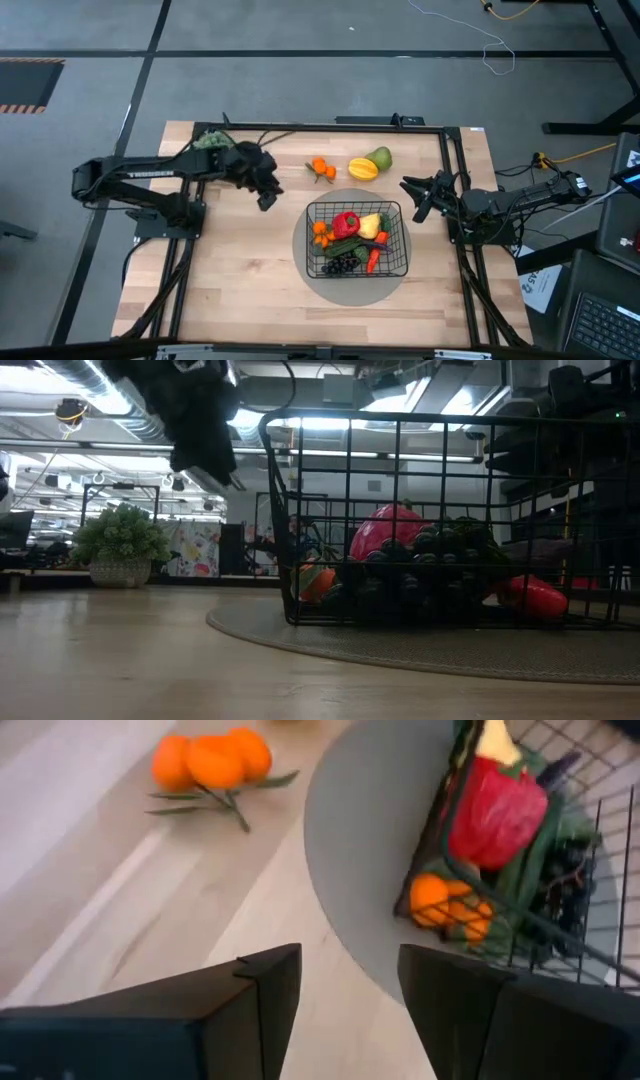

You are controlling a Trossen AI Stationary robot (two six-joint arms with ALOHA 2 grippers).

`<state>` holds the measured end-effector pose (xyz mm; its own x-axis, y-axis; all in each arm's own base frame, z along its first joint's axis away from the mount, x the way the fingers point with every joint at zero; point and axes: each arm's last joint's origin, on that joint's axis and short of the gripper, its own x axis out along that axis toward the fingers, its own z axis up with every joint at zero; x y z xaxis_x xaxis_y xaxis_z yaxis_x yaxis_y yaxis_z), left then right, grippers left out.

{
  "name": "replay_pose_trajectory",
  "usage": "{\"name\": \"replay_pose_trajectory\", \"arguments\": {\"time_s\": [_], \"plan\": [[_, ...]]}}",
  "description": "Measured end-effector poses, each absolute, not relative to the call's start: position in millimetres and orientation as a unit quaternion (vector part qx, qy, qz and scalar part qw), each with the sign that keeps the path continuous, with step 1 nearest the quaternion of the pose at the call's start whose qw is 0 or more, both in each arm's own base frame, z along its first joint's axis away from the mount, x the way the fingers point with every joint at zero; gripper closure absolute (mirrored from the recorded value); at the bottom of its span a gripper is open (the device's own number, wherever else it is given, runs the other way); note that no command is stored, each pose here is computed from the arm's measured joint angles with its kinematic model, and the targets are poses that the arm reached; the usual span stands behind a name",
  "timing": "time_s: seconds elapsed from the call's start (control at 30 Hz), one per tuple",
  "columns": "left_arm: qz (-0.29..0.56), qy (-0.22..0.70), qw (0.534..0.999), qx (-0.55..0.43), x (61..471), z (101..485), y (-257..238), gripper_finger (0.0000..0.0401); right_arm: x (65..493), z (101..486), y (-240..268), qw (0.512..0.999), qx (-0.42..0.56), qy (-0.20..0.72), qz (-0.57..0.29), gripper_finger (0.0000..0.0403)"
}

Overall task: Build produce basket
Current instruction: Put the yellow starfruit into the black wire basket

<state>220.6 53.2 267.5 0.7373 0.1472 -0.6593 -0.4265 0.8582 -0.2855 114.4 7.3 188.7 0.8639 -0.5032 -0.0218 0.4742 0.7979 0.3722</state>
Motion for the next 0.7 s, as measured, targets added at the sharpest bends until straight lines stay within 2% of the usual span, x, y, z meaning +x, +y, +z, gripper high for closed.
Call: {"name": "replay_pose_trajectory", "arguments": {"time_s": [0.2,0.4,0.7], "plan": [[0.2,0.345,0.894,-0.202,205,271,41,0.0244,114,188,7,0.944,0.202,-0.042,-0.258,0.0272],[0.185,0.319,0.912,-0.181,195,277,34,0.0244,114,188,7,0.944,0.202,-0.041,-0.259,0.0272],[0.18,0.265,0.928,-0.189,167,234,30,0.0244,114,199,7,0.95,0.164,-0.076,-0.254,0.0272]]}}
